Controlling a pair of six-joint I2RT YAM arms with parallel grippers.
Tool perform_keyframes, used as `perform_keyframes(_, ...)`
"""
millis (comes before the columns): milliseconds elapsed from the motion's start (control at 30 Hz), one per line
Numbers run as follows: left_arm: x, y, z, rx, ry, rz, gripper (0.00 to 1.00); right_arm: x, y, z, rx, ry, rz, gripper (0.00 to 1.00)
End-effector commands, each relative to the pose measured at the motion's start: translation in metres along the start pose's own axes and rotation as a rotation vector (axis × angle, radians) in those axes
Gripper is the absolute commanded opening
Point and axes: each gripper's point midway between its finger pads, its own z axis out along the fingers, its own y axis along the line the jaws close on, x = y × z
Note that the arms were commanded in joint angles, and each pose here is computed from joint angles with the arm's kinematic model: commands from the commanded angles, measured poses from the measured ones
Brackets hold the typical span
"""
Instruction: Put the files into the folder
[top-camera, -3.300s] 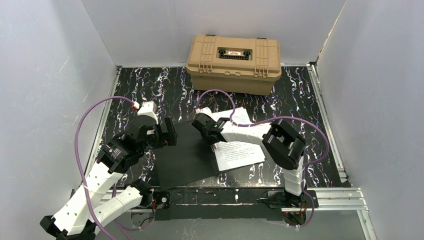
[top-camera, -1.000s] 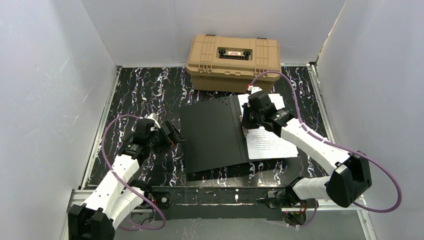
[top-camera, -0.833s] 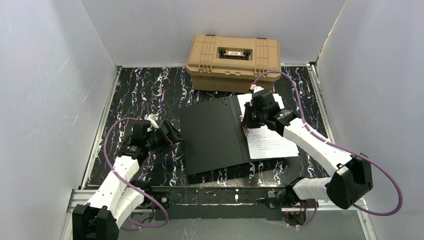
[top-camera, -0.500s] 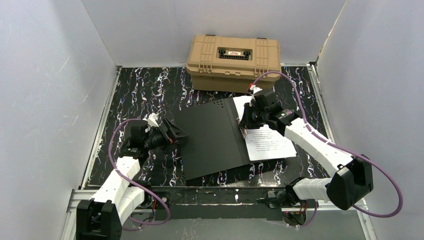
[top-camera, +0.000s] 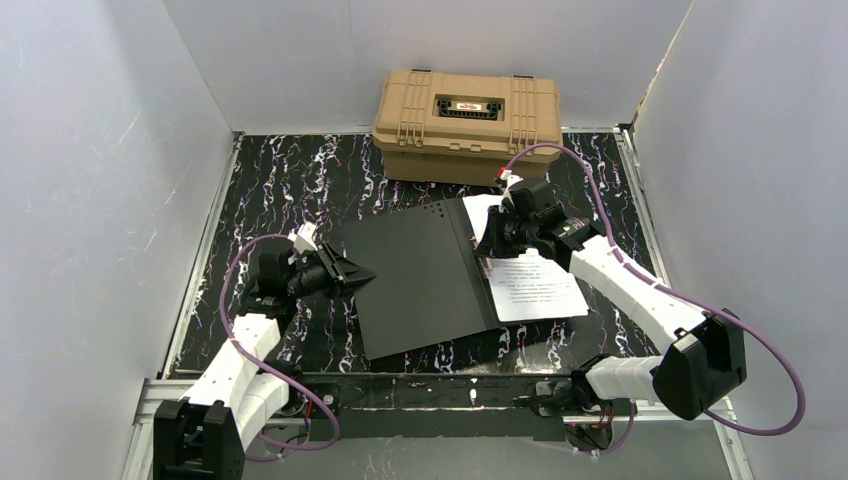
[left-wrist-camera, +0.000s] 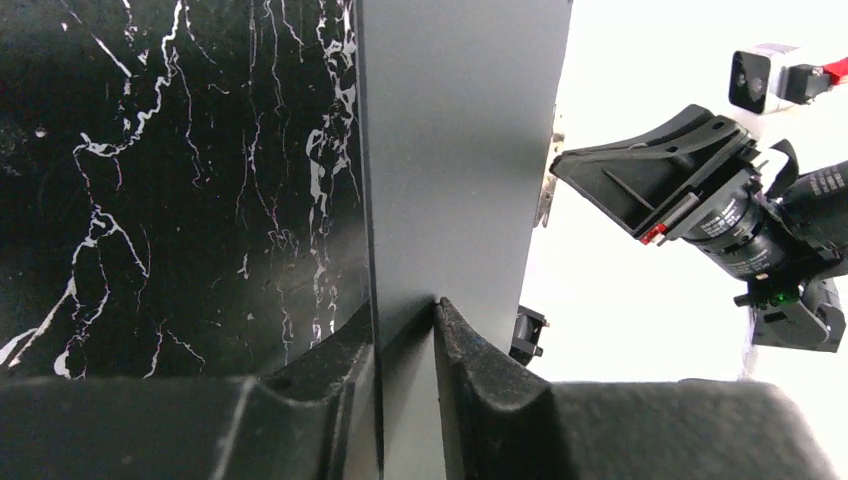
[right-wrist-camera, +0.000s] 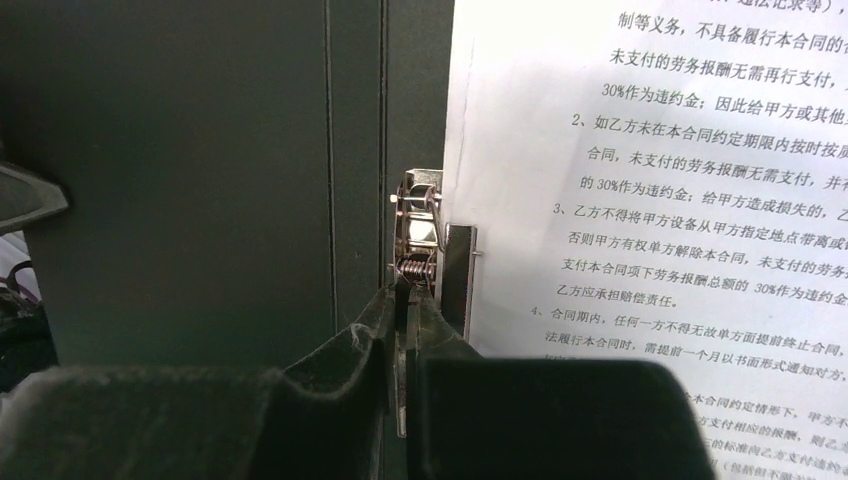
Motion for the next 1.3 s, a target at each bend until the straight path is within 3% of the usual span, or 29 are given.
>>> perform_keyframes(0, 0.003, -0.015, -0.006, 0.047, 0.024, 0.014, 0.14, -0.023, 0.018, -0.005, -0.076, -0.086, -0.006, 0.01)
perform_keyframes(67, 0.004, -0.017, -0.007, 0.053, 0.024, 0.014, 0.01, -0.02, 0.016, -0.003, -0.075, -0.079, -0.003, 0.01)
perform_keyframes(100, 0.004, -0.018, -0.007, 0.054, 0.022, 0.015, 0.0, -0.019, 0.016, -0.001, -0.076, -0.075, -0.003, 0.01)
perform_keyframes(433, 0.004, -0.028, -0.016, 0.028, 0.03, 0.029, 0.0, -0.001, 0.014, 0.016, -0.093, 0.004, 0.004, 0.01)
perform_keyframes(633, 0.002, -0.023, -0.023, -0.058, 0.016, 0.071, 0.0, -0.001, 0.002, 0.017, -0.025, 0.011, -0.018, 0.39)
perform_keyframes(733, 0.002, -0.022, -0.027, -0.091, 0.02, 0.09, 0.0, -0.004, -0.008, 0.015, 0.028, -0.009, -0.025, 0.54)
perform_keyframes(1033, 0.001, -0.019, -0.046, -0.238, 0.054, 0.184, 0.0, -0.005, -0.047, 0.016, 0.224, -0.047, -0.056, 0.77)
perform_keyframes(1267, -0.007, -0.017, -0.067, -0.379, 0.05, 0.257, 0.0, 0.017, -0.073, 0.031, 0.309, 0.002, -0.06, 0.84)
